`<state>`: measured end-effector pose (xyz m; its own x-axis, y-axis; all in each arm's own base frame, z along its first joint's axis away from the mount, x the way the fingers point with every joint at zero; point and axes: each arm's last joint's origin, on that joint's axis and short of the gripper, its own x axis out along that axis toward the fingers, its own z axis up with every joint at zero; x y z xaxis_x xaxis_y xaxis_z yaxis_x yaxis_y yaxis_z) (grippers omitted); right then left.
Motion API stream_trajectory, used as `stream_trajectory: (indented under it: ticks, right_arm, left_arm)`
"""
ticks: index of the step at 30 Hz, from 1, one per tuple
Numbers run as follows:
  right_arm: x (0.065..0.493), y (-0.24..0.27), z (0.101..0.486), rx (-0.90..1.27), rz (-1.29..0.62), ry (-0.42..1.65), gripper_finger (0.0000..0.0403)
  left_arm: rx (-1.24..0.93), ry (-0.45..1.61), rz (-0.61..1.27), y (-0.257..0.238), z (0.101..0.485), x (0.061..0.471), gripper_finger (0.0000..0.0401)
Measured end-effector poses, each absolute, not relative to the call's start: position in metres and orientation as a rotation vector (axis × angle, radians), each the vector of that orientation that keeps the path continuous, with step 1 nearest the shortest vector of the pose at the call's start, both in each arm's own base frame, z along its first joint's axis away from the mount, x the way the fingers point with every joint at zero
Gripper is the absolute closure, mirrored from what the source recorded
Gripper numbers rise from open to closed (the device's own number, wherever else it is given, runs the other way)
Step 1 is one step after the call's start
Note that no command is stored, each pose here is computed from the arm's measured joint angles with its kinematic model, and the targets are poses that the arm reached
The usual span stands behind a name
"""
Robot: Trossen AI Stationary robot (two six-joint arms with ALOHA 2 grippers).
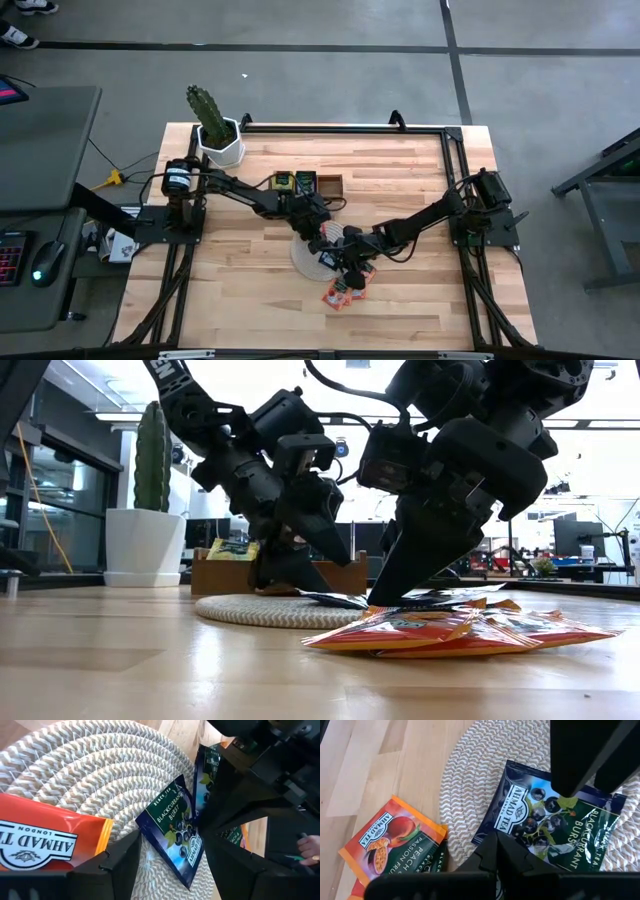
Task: Pick & Place Tea
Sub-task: Put the purple tea bag into the middle section of the wooden organizer
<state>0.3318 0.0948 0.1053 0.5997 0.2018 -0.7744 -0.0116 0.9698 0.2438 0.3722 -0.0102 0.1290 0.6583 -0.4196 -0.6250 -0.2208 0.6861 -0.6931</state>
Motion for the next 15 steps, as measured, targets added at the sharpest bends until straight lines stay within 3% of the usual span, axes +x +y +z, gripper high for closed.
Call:
stream_trajectory:
  ticks: [15]
  right_arm:
    - [0.334,0.0931,0.1066,0.216,0.123,0.893,0.0403]
  left_arm:
    - [-0.871,0.869,-0.137,-0.02,0.1312,0.3741,0.0183]
